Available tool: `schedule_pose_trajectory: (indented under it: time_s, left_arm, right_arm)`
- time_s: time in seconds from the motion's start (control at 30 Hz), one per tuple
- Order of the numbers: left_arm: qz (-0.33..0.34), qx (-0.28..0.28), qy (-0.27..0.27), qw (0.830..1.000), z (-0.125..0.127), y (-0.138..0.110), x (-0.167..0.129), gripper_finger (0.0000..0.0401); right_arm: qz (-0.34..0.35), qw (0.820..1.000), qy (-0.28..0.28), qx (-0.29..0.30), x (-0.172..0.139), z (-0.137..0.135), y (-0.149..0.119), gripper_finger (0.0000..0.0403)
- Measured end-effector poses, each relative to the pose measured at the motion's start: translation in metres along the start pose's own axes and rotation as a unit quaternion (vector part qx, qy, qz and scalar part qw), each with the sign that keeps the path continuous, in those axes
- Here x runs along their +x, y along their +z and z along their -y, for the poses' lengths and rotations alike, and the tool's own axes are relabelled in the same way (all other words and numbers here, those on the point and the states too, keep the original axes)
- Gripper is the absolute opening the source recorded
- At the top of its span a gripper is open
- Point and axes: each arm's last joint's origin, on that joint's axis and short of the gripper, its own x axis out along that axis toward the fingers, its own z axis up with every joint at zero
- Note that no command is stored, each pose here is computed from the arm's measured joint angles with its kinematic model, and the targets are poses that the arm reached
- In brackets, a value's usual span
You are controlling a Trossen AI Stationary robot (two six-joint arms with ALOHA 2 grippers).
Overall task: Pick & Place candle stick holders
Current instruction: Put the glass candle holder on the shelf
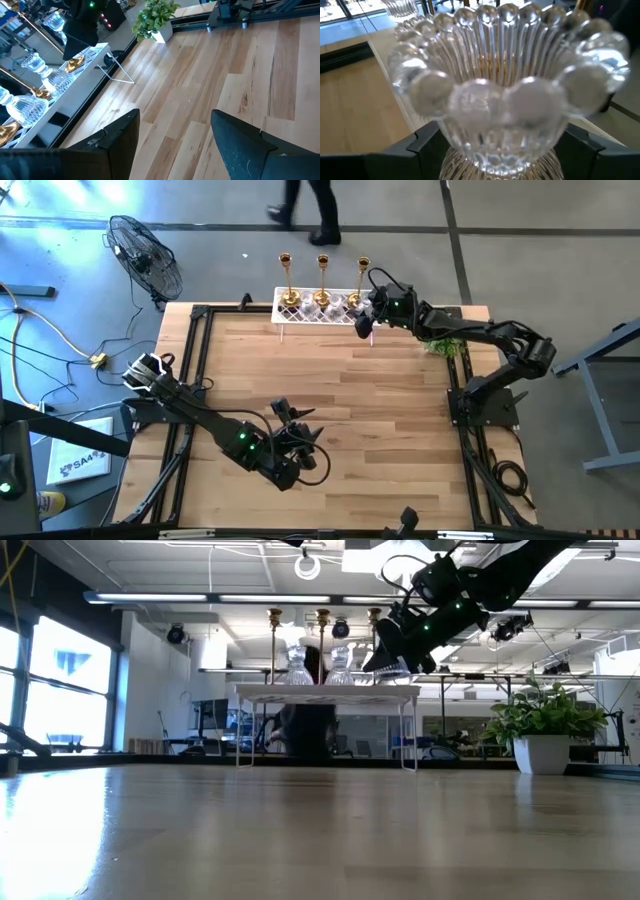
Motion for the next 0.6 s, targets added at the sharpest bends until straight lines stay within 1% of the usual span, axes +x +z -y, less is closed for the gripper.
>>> schedule_pose_trajectory:
  time_s: [0.43,0.6]
  left_arm:
    - [0.001,-0.005,0.0,1.0,0.0,0.0,0.0,0.0239]
    - [0.001,-0.005,0.0,1.0,0.0,0.0,0.0,0.0239]
  right_arm:
    - [-0.019,1.0,-0.007,0.002,0.0,0.001,-0.004,0.0269]
    - [-0.03,1.0,-0.007,0.003,0.008,0.003,-0.011,0.0269]
